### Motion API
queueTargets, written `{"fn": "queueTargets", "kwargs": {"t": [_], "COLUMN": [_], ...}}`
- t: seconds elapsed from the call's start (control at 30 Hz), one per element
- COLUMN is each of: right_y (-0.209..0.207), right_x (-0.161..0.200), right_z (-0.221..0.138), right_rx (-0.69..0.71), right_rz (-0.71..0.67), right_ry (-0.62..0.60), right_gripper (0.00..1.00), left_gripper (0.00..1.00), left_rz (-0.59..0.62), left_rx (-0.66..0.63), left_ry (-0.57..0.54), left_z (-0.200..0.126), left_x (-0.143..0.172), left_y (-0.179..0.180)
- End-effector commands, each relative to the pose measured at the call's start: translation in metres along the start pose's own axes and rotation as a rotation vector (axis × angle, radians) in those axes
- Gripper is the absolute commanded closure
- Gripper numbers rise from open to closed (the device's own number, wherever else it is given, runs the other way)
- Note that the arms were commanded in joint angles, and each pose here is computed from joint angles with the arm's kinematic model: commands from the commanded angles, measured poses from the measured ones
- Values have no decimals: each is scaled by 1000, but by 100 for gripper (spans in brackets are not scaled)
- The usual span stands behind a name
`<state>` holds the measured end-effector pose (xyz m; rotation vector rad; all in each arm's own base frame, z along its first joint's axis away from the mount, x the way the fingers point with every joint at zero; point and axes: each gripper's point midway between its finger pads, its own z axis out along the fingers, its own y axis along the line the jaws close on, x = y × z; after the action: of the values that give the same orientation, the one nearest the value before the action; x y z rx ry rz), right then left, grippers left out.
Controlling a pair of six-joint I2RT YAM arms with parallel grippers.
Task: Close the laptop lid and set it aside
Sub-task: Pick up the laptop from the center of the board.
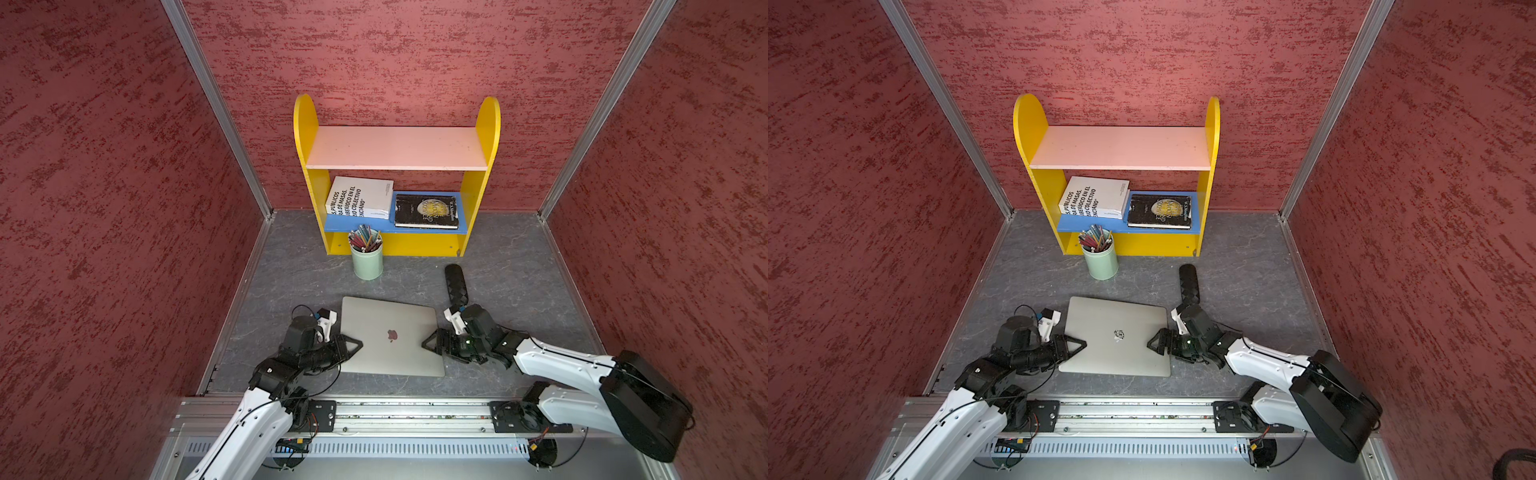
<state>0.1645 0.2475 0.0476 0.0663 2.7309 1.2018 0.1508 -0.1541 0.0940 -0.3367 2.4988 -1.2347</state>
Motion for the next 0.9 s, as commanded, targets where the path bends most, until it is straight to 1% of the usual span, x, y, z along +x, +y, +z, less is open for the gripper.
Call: {"fn": "queueTargets", "kwargs": {"t": [0.0, 0.33, 0.6, 0.67, 0.87], "right_y": [-14, -13, -4, -1, 6], "right_x": [8, 10, 9, 8, 6], "right_z": [2, 0, -11, -14, -20], "right_rx": [42, 24, -8, -19, -49], "right_rz": [14, 20, 11, 7, 3], "right_ry": [28, 22, -6, -15, -36], "right_gripper": [9, 8, 6, 5, 2], "left_gripper": [71, 87, 99, 100, 100], "left_rz": [59, 60, 62, 66, 78], "left_rx": [99, 145, 189, 207, 259], "left_ry": [-26, -18, -33, -37, -51], "left_z": [-8, -8, -12, -14, -18], "left_x": [-9, -8, -10, -10, -13], "left_y": [-30, -38, -47, -52, -64]}}
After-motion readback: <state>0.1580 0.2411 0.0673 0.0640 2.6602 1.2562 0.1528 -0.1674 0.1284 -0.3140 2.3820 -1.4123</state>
